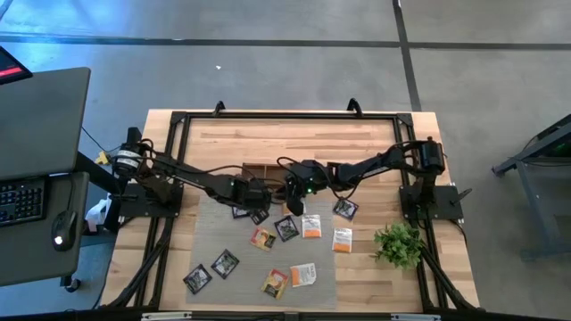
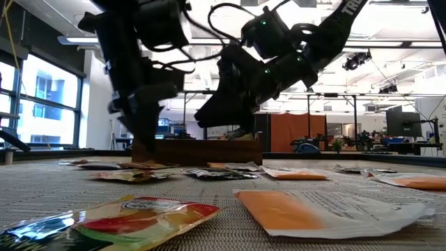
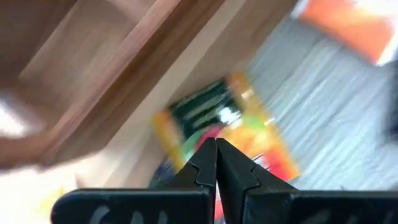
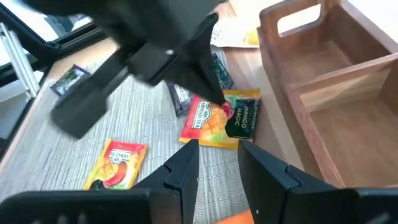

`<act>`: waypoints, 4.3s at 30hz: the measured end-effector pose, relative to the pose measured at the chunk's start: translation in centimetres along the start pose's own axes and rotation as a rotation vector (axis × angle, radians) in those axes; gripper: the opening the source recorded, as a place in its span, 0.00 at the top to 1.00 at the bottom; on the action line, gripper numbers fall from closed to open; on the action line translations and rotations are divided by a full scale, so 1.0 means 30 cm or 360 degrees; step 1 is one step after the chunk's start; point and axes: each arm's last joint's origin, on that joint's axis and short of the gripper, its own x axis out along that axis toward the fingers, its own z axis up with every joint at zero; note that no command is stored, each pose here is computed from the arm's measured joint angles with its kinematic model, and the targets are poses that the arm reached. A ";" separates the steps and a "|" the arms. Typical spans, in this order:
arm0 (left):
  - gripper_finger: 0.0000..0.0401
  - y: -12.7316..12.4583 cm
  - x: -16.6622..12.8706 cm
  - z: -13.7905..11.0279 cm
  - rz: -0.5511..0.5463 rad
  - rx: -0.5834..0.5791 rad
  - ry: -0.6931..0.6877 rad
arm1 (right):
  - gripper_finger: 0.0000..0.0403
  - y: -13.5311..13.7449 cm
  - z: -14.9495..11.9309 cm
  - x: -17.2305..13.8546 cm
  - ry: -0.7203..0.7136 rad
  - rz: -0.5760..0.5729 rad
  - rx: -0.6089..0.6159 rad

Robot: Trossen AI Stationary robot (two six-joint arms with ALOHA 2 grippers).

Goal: Pick & Place Tea
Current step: Put the yellow tea bag into the right section of the wooden organizer

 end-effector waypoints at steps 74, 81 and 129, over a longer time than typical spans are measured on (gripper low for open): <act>1.00 -0.077 0.047 0.061 -0.0206 0.0356 -0.0264 | 0.52 0.073 -0.025 0.077 0.0373 -0.0606 -0.0017; 1.00 -0.047 0.057 0.050 -0.0147 0.0302 -0.0122 | 0.52 0.024 -0.032 0.063 0.0459 -0.0688 0.0018; 1.00 -0.093 0.142 0.102 -0.0336 0.0349 -0.0320 | 0.52 0.053 -0.072 0.023 0.0601 -0.0797 0.0456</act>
